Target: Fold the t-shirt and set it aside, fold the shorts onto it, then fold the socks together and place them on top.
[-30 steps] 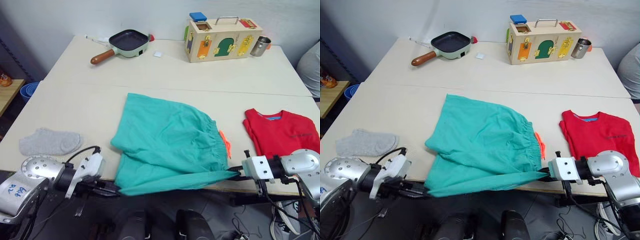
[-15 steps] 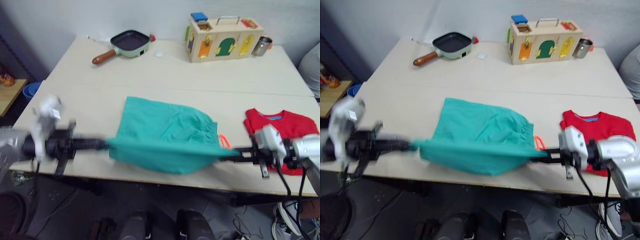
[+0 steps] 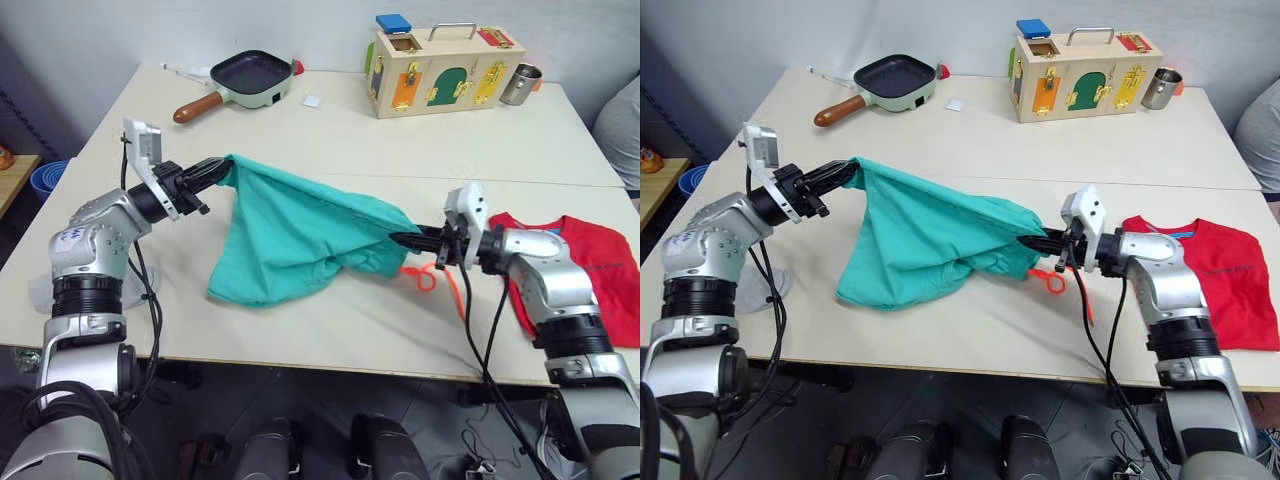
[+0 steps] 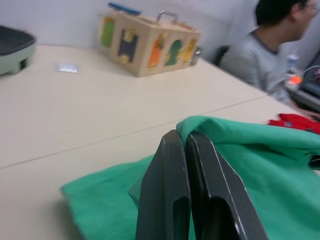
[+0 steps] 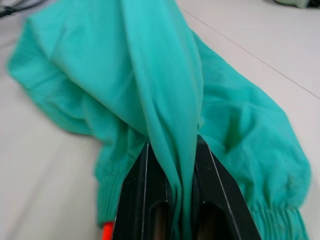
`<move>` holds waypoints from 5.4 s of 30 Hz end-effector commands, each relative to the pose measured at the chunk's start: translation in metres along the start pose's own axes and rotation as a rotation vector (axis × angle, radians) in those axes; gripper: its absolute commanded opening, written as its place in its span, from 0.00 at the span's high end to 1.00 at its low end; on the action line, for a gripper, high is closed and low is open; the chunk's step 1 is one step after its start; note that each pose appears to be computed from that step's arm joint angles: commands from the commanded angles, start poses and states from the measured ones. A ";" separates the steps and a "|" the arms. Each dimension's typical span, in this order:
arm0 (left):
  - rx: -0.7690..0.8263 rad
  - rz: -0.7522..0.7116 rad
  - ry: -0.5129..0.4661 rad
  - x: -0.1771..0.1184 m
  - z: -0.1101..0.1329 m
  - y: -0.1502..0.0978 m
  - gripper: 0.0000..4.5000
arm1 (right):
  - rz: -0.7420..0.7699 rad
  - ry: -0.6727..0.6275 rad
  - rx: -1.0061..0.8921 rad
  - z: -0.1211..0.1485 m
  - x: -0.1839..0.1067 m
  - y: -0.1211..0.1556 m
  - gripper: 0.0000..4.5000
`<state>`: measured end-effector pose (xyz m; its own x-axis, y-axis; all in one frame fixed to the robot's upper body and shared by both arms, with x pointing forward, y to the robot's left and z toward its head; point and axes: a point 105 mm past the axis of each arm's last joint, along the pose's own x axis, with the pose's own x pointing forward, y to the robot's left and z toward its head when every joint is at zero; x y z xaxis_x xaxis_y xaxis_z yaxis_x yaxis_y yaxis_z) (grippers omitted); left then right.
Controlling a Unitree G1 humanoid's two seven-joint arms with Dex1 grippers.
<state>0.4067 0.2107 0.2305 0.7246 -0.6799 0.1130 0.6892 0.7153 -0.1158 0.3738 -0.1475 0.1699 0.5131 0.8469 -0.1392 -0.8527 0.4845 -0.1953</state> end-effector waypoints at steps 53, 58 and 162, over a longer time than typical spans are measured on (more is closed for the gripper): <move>0.525 -0.132 0.588 -0.065 -0.132 -0.069 0.43 | -0.072 0.263 -0.877 -0.013 0.050 0.007 1.00; 0.522 -0.135 0.641 -0.079 -0.138 -0.062 0.77 | -0.061 0.290 -0.865 -0.014 0.035 -0.001 1.00; 0.293 -0.112 0.283 0.014 -0.137 -0.070 1.00 | -0.084 -0.278 -0.129 0.072 0.059 0.109 0.99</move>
<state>0.3704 0.1219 0.1025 0.6280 -0.7580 -0.1763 0.7778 0.6038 0.1743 0.3102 -0.0382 0.2040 0.5716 0.8089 0.1376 -0.7635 0.5858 -0.2719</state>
